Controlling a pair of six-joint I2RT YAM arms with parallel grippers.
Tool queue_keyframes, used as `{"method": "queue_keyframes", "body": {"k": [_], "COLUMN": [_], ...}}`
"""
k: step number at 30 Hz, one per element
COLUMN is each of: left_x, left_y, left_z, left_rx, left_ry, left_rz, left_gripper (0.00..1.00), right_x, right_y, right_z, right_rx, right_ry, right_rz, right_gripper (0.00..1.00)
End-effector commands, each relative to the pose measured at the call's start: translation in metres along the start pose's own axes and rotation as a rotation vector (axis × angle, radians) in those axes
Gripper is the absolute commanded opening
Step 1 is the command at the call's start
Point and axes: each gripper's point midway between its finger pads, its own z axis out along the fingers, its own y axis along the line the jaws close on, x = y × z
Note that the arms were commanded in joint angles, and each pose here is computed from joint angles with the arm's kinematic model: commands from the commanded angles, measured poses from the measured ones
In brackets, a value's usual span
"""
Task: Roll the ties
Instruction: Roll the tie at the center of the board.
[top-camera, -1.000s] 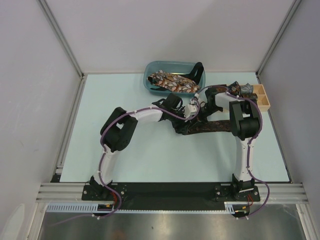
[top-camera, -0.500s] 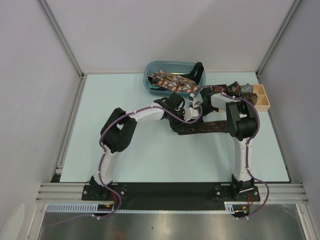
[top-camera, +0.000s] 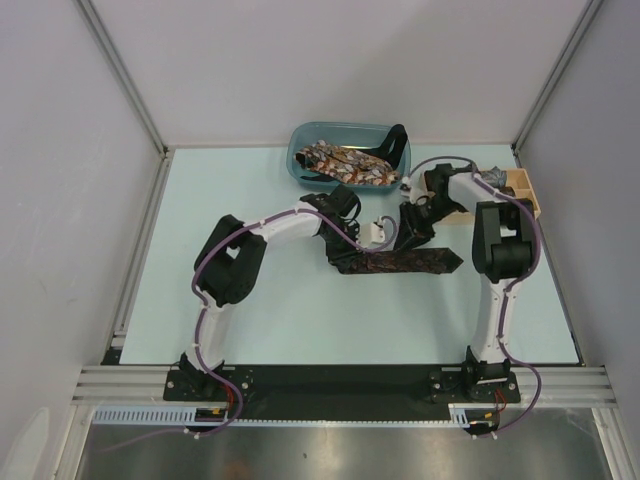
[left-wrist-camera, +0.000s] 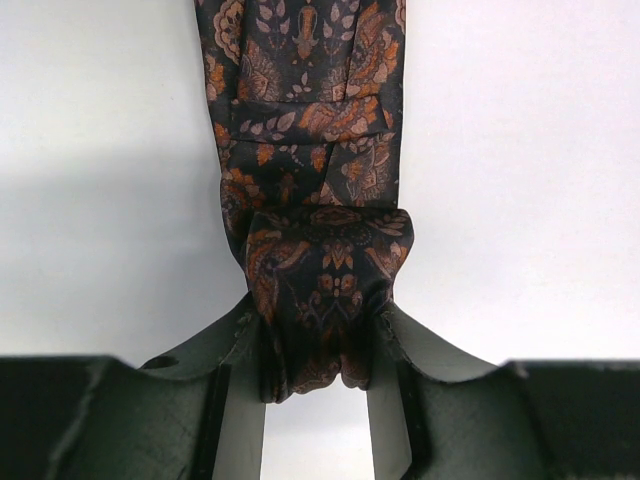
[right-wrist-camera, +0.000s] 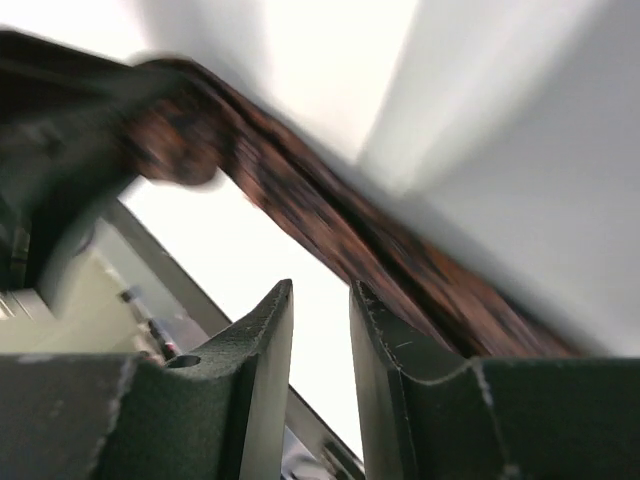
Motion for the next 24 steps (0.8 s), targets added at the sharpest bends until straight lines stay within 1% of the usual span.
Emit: {"method": "queue_keyframes", "body": {"k": [1, 6, 9, 12, 20, 24], "left_x": [0.050, 0.051, 0.052, 0.052, 0.053, 0.054], "left_y": [-0.029, -0.029, -0.030, -0.030, -0.033, -0.035], "left_z": [-0.002, -0.001, -0.001, -0.001, -0.001, -0.002], "left_rx": [0.112, 0.111, 0.115, 0.113, 0.121, 0.124], "left_ry": [0.169, 0.166, 0.166, 0.168, 0.166, 0.165], "left_rz": [-0.079, -0.078, -0.076, -0.076, -0.083, -0.087], "left_gripper": [0.22, 0.22, 0.22, 0.22, 0.22, 0.22], "right_x": [0.034, 0.050, 0.053, 0.056, 0.051, 0.049], "right_y": [-0.030, -0.061, -0.073, -0.085, -0.106, -0.112], "right_z": [-0.052, -0.073, -0.076, -0.073, -0.069, -0.069], "right_rx": [0.195, 0.341, 0.397, 0.438, 0.510, 0.534], "right_ry": [0.050, 0.085, 0.111, 0.130, 0.129, 0.123], "right_rz": [-0.098, -0.133, -0.151, -0.155, -0.131, -0.118], "right_gripper": [0.34, 0.34, 0.34, 0.36, 0.38, 0.42]}}
